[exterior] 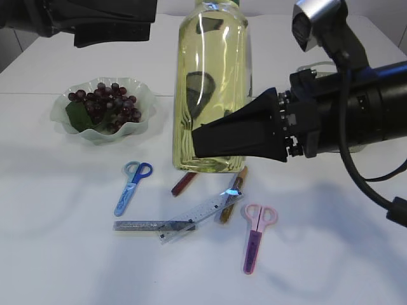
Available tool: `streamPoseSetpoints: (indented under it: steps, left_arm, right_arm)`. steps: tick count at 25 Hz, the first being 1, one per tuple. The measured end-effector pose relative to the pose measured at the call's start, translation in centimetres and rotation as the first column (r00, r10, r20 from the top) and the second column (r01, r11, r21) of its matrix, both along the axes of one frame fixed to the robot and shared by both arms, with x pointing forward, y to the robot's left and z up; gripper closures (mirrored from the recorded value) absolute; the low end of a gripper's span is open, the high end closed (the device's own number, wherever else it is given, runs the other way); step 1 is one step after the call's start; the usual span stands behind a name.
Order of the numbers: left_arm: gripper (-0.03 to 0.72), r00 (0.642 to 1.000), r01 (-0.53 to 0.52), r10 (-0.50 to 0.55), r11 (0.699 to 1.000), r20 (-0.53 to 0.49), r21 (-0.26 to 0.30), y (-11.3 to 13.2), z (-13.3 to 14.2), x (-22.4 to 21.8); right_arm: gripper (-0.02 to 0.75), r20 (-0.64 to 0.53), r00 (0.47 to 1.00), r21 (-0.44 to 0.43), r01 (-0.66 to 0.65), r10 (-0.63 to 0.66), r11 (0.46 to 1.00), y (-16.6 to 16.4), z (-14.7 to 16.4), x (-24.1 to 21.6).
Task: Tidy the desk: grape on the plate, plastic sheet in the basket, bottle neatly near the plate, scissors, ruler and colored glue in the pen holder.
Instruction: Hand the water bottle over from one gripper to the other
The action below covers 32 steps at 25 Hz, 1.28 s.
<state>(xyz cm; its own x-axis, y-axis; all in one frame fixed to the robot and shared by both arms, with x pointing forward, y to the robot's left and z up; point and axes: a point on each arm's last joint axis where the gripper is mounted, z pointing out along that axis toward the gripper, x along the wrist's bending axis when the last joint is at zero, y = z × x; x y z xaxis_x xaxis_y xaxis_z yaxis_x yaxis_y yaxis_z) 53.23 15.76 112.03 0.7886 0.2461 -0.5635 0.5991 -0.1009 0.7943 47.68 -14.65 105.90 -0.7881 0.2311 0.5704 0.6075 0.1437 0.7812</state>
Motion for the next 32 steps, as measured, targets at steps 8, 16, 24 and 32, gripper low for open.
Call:
streamPoseSetpoints:
  steps: [8, 16, 24, 32]
  left_arm:
    - [0.074, 1.0, 0.002, -0.002, 1.0, 0.001, 0.008, 0.0, -0.1, 0.0]
    - [0.061, 0.999, 0.053, -0.053, 0.999, 0.0, -0.003, -1.6, 0.0, -0.8]
    - [0.055, 0.997, 0.07, -0.07, 0.998, -0.025, -0.001, -2.3, -0.7, -0.6]
    - [0.055, 0.991, 0.094, -0.094, 0.996, -0.097, -0.005, -3.7, -2.9, 0.3]
  right_arm:
    - [0.304, -0.001, 1.0, -0.007, -0.016, 0.016, 1.0, 0.1, -0.8, 0.4]
    - [0.304, 0.004, 1.0, -0.007, -0.019, 0.019, 1.0, 0.2, -0.8, 0.4]
    - [0.304, 0.006, 1.0, -0.007, -0.019, 0.019, 1.0, 0.2, -0.8, 0.4]
    - [0.304, 0.006, 1.0, -0.009, -0.02, 0.02, 1.0, 0.2, -0.8, 0.4]
